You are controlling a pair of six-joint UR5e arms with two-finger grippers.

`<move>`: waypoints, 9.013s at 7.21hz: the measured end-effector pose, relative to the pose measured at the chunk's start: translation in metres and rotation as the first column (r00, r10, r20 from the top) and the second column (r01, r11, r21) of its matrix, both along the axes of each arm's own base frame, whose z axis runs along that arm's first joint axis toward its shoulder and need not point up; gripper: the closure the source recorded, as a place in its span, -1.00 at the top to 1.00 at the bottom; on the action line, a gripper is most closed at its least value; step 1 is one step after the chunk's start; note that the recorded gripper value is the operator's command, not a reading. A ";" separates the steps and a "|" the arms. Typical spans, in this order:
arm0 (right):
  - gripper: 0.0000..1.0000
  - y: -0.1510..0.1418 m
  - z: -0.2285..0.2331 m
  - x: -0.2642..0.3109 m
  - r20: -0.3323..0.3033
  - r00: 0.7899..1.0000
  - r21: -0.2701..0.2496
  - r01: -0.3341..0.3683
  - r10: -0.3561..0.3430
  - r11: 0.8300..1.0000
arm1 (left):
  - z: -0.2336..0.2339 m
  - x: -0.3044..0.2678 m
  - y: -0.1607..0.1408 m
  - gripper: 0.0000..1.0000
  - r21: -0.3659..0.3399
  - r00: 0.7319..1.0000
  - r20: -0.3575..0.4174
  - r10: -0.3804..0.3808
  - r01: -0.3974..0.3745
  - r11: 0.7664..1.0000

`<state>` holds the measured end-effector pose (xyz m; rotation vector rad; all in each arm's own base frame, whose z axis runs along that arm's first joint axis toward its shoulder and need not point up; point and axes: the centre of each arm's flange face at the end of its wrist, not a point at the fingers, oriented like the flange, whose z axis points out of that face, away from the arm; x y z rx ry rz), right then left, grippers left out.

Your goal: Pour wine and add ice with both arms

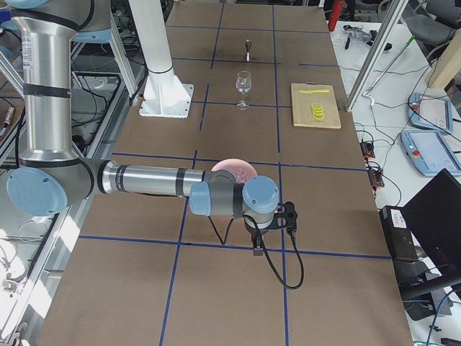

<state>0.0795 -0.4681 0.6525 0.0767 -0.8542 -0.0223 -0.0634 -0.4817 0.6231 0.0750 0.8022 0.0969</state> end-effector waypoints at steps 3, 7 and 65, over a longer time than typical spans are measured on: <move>1.00 0.000 -0.006 0.000 0.006 1.000 0.007 -0.001 0.001 1.000 | -0.044 0.000 -0.012 1.00 0.086 1.000 -0.004 -0.001 0.001 0.996; 1.00 -0.001 -0.017 0.000 0.001 1.000 0.032 -0.001 0.001 0.999 | -0.197 0.023 0.000 1.00 0.229 0.993 -0.053 -0.104 0.113 0.967; 1.00 0.011 -0.211 -0.175 0.077 0.984 -0.055 -0.156 0.160 0.986 | -0.451 0.554 0.152 -1.00 0.778 0.815 -0.308 -0.490 0.513 0.363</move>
